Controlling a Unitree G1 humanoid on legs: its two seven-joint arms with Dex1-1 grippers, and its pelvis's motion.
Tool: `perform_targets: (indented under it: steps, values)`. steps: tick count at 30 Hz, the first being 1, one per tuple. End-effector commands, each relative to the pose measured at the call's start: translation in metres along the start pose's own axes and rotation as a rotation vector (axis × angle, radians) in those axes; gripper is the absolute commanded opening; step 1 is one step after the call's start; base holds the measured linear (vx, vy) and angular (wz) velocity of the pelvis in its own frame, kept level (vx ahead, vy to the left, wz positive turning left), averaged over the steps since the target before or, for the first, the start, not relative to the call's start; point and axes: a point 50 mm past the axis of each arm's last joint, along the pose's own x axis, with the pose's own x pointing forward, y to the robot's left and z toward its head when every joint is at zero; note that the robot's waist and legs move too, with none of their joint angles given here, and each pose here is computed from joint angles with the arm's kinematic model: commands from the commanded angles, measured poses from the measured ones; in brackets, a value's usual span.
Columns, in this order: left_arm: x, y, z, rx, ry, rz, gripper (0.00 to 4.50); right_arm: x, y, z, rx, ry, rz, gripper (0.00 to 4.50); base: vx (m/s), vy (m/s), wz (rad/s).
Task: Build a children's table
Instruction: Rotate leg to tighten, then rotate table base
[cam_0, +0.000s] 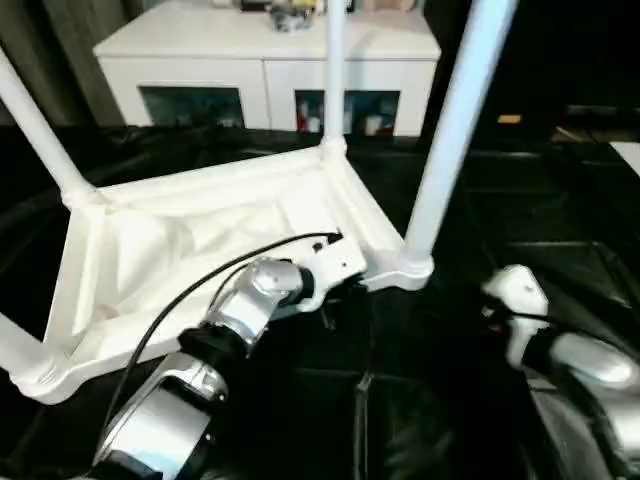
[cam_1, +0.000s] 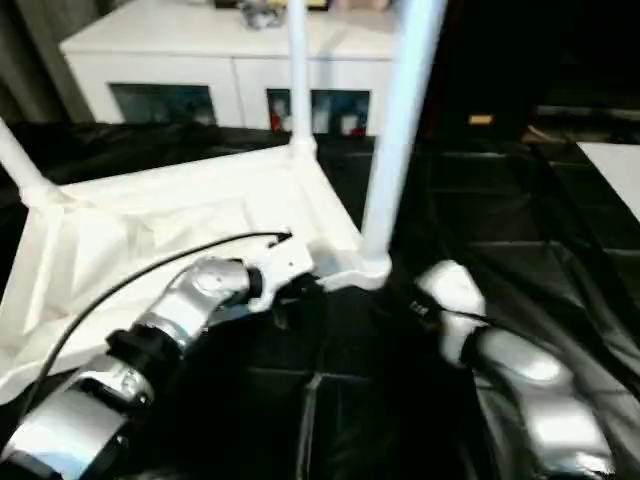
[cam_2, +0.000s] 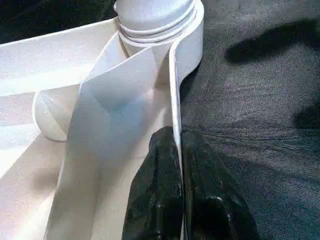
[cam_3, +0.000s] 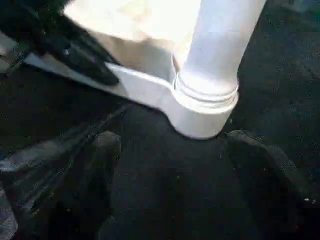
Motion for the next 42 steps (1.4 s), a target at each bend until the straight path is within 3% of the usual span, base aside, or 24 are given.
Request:
perform_targets:
  steps: [1,3,4,8,9,10,15,19,20,23,29,34,42]
  values:
    - [0.001,0.0,0.01,0.061,-0.066,-0.019,0.0,-0.002,0.002,0.013,-0.02,-0.063,0.031,3.68,0.0,0.0,0.0]
    - [0.0,0.0,0.017,0.06,-0.132,-0.024,0.0,0.0,0.009,0.014,-0.022,-0.074,0.075,3.68,0.0,0.0,0.0]
    - [0.0,0.0,0.017,0.06,-0.132,-0.024,0.45,0.0,0.009,0.014,-0.022,-0.074,0.075,3.69,0.0,0.0,0.0]
    - [-0.019,0.011,0.026,-0.027,-0.239,-0.035,0.64,0.015,0.022,0.014,-0.032,-0.079,0.114,3.69,0.0,0.0,0.0]
    - [-0.02,0.011,0.026,-0.026,-0.24,-0.036,0.95,0.015,0.022,0.014,-0.032,-0.08,0.116,3.69,0.0,0.0,0.0]
    - [-0.025,0.013,0.025,-0.039,-0.244,-0.042,0.95,0.018,0.024,0.014,-0.036,-0.082,0.127,3.69,0.0,0.0,0.0]
    - [-0.056,0.012,0.012,-0.042,-0.212,-0.105,1.4,0.023,0.034,0.018,-0.048,-0.088,0.188,3.69,0.02,0.003,-0.01]
    - [-0.085,0.01,-0.014,-0.024,-0.073,-0.137,1.65,0.028,0.036,0.021,-0.069,-0.088,0.2,3.69,0.0,0.0,0.0]
    - [-0.1,0.008,-0.028,-0.035,0.007,-0.143,1.65,0.031,0.036,0.024,-0.067,-0.102,0.189,3.69,0.0,0.0,0.0]
    - [-0.123,0.005,-0.043,-0.076,0.091,-0.132,1.65,0.033,0.037,0.028,-0.074,-0.116,0.189,3.69,0.0,0.0,0.0]
    - [-0.141,0.006,-0.06,-0.079,0.198,-0.076,1.65,0.034,0.039,0.026,-0.082,-0.107,0.2,3.69,0.0,0.0,0.0]
    - [-0.145,0.006,-0.069,-0.1,0.247,-0.047,1.65,0.033,0.039,0.024,-0.088,-0.092,0.218,3.69,0.0,0.0,0.0]
    - [-0.142,0.009,-0.069,-0.105,0.208,-0.016,0.86,0.028,0.044,0.015,-0.12,-0.031,0.277,3.69,0.0,0.0,0.0]
